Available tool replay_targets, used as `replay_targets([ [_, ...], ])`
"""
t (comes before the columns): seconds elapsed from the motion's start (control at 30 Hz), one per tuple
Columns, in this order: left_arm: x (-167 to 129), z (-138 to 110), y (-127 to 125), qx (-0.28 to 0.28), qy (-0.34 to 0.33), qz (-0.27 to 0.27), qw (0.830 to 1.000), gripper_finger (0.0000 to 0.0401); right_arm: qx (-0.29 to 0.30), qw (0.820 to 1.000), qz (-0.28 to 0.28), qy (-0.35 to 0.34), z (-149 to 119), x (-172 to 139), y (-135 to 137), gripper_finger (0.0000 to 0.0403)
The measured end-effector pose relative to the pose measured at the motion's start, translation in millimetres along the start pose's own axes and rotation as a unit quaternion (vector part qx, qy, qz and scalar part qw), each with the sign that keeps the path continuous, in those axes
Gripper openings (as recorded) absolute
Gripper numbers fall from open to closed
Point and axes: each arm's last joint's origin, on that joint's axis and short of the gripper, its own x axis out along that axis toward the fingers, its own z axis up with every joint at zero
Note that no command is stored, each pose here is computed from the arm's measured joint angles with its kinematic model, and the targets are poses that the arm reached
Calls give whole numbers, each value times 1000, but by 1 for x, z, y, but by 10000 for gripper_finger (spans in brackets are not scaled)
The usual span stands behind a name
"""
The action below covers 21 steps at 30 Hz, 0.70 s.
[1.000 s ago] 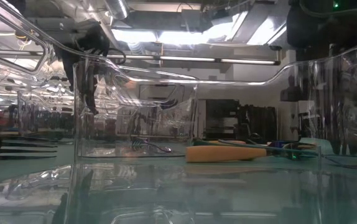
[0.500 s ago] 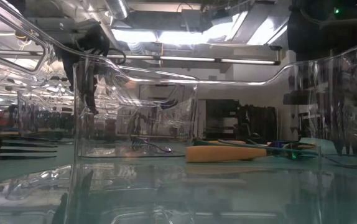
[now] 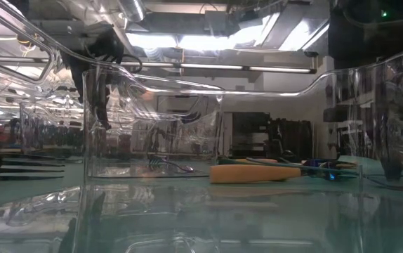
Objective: Sort silverware by color (type)
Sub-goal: Put the blue fork into the center transparent bin
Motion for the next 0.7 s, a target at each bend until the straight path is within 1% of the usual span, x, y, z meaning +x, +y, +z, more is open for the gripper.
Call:
replay_targets([
  [0.2,0,0,0,0,0,0,1000,57,1,1000,0,0,0,1,0,60],
  [0.43,0,0,0,0,0,0,1000,57,1,1000,2,1,0,1,0,7],
  [0.57,0,0,0,0,0,0,1000,57,8,1000,-2,9,0,1,0,10],
  [0.7,0,0,0,0,0,0,1000,57,27,1000,0,12,1,-4,-3,3],
])
